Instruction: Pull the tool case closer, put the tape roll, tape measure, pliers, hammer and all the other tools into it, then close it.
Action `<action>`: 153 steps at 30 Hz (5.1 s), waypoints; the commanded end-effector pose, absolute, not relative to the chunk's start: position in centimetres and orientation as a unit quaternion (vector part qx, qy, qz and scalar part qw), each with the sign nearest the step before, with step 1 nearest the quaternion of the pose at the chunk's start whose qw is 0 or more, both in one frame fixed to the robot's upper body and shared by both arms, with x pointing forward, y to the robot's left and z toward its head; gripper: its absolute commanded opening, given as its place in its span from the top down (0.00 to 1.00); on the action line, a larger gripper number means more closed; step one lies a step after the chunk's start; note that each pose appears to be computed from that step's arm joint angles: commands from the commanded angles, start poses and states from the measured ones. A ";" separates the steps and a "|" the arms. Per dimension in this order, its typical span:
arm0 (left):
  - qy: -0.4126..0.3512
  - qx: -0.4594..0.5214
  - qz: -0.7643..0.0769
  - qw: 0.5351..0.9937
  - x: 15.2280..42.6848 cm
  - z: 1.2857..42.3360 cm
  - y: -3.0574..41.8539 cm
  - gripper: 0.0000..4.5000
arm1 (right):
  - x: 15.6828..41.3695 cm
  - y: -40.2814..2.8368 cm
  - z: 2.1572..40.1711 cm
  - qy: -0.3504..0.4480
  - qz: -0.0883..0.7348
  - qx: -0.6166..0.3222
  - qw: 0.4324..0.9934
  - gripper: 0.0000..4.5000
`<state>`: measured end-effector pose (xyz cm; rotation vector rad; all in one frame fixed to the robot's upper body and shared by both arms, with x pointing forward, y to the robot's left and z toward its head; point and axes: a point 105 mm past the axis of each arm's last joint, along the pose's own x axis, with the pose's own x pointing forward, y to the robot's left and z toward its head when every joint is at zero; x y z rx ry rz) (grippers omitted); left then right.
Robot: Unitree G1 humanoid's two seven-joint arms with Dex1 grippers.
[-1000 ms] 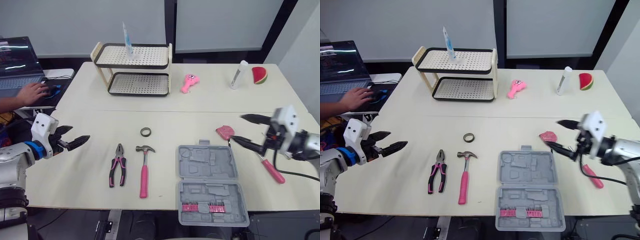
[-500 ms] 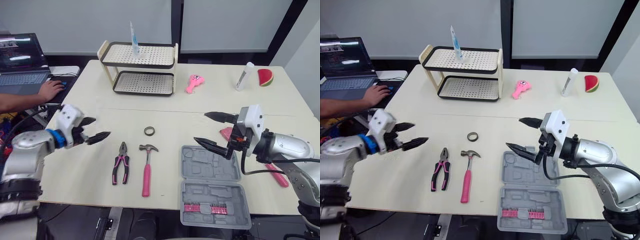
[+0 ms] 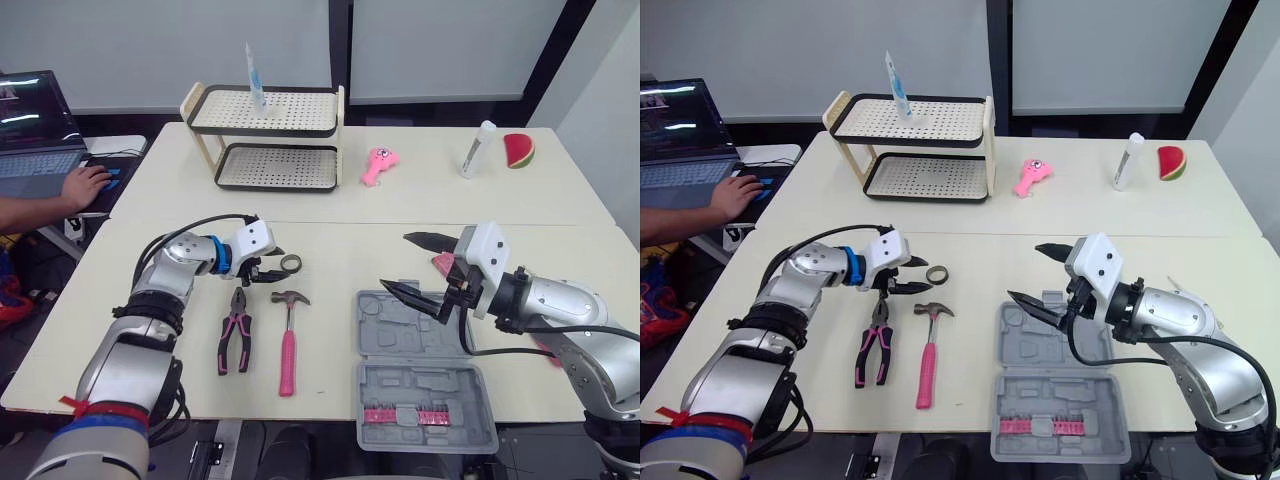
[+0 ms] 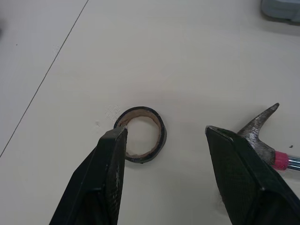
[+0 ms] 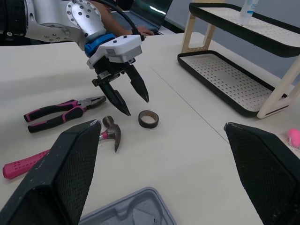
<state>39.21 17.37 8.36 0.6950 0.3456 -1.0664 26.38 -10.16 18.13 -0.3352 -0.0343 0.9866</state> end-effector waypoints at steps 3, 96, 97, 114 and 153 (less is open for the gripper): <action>0.154 0.328 -0.484 0.797 40.2 8.7 16.6 0.57 | 25.7 -10.3 19.1 -0.044 0.456 -0.185 0.870 0.00; 0.092 0.361 -0.710 0.598 33.6 8.5 0.6 0.64 | 22.2 -12.4 12.7 0.080 0.385 -0.211 0.895 0.00; 0.091 0.361 -0.710 0.598 33.5 8.7 0.8 0.64 | 22.3 -12.4 12.7 0.079 0.385 -0.211 0.895 0.00; 0.014 0.198 -0.653 0.730 34.1 7.5 1.7 0.90 | 22.5 -13.3 12.7 0.073 0.369 -0.209 0.903 0.00; 0.032 0.161 -0.593 0.788 35.9 16.8 15.0 0.64 | 24.5 -23.4 16.4 0.117 0.351 -0.201 0.907 0.00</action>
